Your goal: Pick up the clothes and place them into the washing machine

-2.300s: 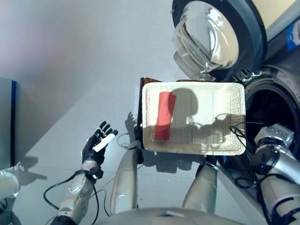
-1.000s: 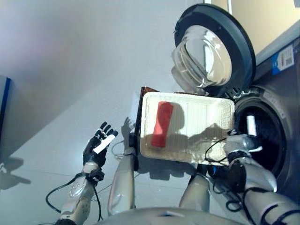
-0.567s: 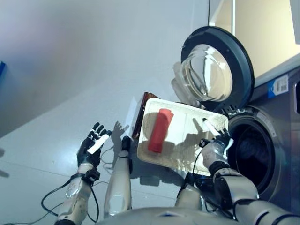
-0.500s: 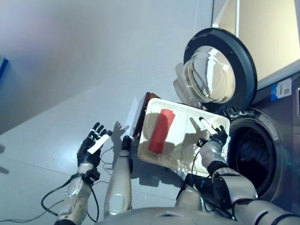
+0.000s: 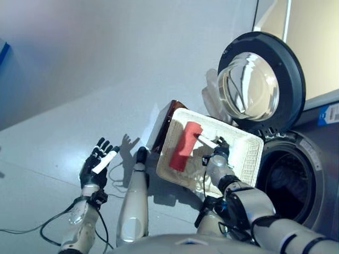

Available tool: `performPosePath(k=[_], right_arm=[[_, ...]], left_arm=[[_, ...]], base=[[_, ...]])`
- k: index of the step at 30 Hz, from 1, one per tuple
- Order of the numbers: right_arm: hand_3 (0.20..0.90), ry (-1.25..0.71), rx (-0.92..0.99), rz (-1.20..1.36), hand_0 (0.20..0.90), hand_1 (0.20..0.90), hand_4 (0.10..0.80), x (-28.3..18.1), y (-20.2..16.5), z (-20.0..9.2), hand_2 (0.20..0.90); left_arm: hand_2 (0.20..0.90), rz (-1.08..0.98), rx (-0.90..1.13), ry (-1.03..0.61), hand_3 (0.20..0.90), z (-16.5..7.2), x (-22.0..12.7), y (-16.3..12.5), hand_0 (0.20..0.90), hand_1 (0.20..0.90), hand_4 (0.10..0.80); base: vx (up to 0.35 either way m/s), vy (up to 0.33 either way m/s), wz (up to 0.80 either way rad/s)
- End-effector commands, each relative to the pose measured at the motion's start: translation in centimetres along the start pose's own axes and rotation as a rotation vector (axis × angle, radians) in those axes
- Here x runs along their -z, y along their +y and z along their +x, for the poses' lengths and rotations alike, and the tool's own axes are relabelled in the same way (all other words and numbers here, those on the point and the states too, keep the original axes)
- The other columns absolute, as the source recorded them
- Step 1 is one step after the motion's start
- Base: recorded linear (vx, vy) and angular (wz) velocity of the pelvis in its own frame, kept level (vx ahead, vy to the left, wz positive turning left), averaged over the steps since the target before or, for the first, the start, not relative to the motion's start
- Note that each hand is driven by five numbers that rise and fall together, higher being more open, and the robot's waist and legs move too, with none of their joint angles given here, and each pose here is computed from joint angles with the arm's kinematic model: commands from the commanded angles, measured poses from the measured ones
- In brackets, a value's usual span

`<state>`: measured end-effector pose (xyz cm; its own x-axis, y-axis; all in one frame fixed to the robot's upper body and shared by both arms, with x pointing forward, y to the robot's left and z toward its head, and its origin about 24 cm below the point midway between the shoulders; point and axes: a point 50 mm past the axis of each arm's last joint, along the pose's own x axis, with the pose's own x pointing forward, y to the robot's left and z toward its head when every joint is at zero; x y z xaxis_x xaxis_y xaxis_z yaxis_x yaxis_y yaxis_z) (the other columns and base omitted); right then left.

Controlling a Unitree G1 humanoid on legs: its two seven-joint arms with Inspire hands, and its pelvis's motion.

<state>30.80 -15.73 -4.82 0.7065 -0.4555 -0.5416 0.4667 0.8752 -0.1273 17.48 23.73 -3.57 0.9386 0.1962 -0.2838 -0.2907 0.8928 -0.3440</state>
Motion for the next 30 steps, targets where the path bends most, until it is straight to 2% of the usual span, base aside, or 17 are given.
performPosePath(k=[1, 10, 29, 30], right_arm=[[0.9, -0.114, 0.011, -0.006, 0.9, 0.9, 0.8, -2.8, 0.6, 0.0, 0.9], [0.9, -0.192, -0.058, -0.092, 0.9, 0.9, 0.8, -3.4, 1.6, -0.4, 0.9], [0.9, -0.135, -0.066, -0.311, 0.9, 0.9, 0.8, -2.3, 2.3, -0.5, 0.9], [0.746, -0.136, -0.066, -0.311, 0.746, 0.746, 0.69, -2.3, 2.3, -0.5, 0.746]], left_arm=[[0.9, 0.075, 0.063, -0.21, 0.9, 0.0, -4.4, -0.7, 0.9, 0.9, 0.8], [0.9, 0.056, 0.059, -0.181, 0.9, -0.2, -3.5, -1.0, 0.9, 0.9, 0.8], [0.9, 0.121, 0.108, -0.206, 0.9, 0.2, -4.7, -1.6, 0.9, 0.9, 0.8], [0.9, 0.121, 0.108, -0.206, 0.9, 0.2, -4.7, -1.6, 0.9, 0.9, 0.8]], base=[[-0.061, 0.068, -0.15], [-0.014, 0.068, -0.07], [0.026, -0.024, 0.13], [0.014, -0.032, 0.13]])
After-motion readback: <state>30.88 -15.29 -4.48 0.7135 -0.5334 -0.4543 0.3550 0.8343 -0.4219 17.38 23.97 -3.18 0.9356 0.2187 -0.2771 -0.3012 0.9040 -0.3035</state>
